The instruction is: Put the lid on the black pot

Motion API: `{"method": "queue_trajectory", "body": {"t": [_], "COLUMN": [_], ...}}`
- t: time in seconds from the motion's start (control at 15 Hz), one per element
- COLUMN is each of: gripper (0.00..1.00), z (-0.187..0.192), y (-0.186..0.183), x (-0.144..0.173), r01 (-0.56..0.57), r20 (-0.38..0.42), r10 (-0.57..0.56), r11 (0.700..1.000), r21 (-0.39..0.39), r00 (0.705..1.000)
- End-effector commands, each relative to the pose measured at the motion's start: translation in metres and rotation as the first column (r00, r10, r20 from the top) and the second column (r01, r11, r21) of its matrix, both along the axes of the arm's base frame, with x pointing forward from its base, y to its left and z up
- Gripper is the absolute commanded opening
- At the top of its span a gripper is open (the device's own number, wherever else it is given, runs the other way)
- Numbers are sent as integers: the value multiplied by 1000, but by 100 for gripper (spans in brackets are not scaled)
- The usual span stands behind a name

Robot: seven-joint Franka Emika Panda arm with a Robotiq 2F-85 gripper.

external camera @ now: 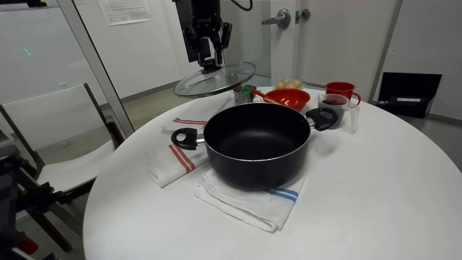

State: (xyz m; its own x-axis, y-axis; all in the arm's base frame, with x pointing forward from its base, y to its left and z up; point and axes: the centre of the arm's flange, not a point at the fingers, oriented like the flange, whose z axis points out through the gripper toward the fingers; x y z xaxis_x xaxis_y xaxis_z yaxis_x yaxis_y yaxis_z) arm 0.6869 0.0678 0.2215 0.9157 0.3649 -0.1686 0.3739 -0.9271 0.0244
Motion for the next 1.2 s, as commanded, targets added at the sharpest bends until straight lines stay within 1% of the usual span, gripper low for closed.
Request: {"method": "queue_trajectory", "body": {"t": [0.0,0.2,0.4,0.87,1.13], "gripper": [25,25,25,25,25], "z": [20,19,16,7,2], "y": [-35,-64,-90,-147,-172], "x": [-10,-10,-11,-19,-24], "r01": [110,187,262,417,491], "r20": [-12,-19,-30,-59,-72], "r10": [-109,-186,-260,-413,-485], "r11": [994,981,962,901,863], "r21": [18,46,78,120,120], "r00": [994,982,965,909,871]}}
